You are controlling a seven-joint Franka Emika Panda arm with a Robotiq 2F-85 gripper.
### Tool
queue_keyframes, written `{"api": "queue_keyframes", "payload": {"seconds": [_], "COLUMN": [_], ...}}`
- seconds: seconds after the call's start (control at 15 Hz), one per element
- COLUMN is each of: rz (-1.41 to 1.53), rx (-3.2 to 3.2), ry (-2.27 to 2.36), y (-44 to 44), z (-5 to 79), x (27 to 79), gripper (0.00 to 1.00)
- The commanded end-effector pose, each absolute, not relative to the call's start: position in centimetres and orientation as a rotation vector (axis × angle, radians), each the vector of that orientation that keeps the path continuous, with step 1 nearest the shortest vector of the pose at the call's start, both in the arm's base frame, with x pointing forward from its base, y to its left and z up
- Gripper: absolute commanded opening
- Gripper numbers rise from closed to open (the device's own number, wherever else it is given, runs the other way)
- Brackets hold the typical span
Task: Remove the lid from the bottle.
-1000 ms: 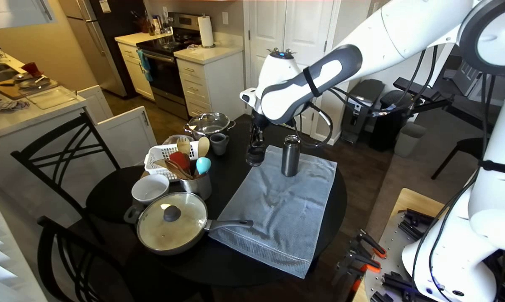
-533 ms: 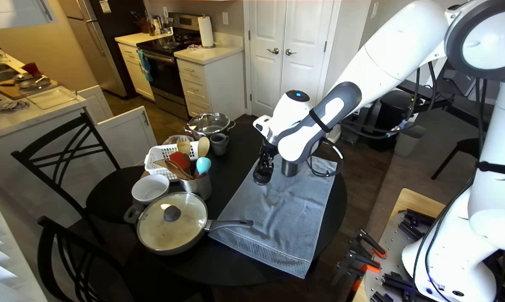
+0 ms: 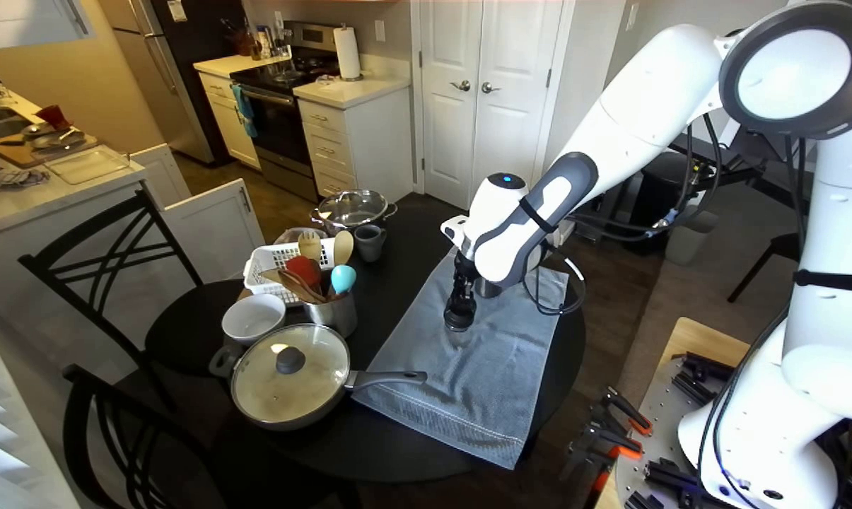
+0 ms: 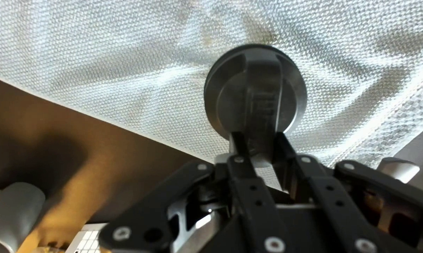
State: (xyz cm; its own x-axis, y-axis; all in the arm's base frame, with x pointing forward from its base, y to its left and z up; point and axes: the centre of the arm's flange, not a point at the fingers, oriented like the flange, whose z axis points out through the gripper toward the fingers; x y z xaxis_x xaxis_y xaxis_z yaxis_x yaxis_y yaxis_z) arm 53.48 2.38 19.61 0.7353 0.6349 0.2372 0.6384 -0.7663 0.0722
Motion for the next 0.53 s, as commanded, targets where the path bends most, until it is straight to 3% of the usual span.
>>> {"api": "queue_keyframes", "payload": {"seconds": [0.0,0.47], "rz": [-0.370,-0.276], "rx": [-2.917,-2.909], "ry": [-1.025,-1.057], "y": [2.4,3.1], "z": [18.6,15.6], "x": [53.0,52.3], "gripper": [0.09,0.09]}}
